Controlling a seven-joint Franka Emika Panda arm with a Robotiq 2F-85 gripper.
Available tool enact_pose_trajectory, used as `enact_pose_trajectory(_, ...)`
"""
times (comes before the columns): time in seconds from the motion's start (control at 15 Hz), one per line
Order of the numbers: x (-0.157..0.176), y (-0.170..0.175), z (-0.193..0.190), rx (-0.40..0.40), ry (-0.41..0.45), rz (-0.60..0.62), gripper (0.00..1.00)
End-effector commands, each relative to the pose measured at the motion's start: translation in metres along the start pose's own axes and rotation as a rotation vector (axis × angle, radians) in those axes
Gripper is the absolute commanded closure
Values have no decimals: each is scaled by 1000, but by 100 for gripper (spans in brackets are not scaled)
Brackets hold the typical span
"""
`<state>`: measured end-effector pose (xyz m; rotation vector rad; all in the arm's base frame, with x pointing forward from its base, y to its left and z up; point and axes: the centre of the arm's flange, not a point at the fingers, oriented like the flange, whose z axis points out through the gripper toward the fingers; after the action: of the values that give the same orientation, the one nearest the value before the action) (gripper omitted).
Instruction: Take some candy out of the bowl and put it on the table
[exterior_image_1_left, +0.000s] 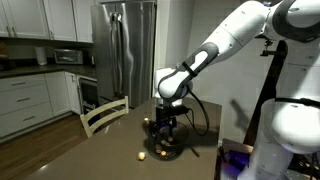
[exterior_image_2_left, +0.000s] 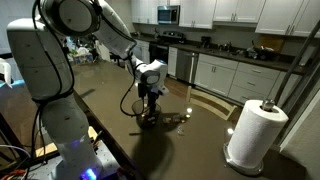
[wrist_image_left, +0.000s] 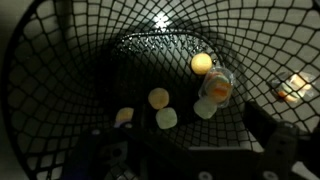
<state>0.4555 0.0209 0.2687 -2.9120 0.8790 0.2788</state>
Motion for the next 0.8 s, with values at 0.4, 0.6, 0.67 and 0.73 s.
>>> enact_pose_trajectory(0.4,-20,12,3,-17,34,-17,0)
enact_pose_trajectory(0.6,-26,26,7,-23,27,-39,0)
enact_pose_trajectory(0.67,-28,29,10,-33,25,-45,0)
enact_pose_trajectory(0.73,-29,32,13,-55,28,-61,0)
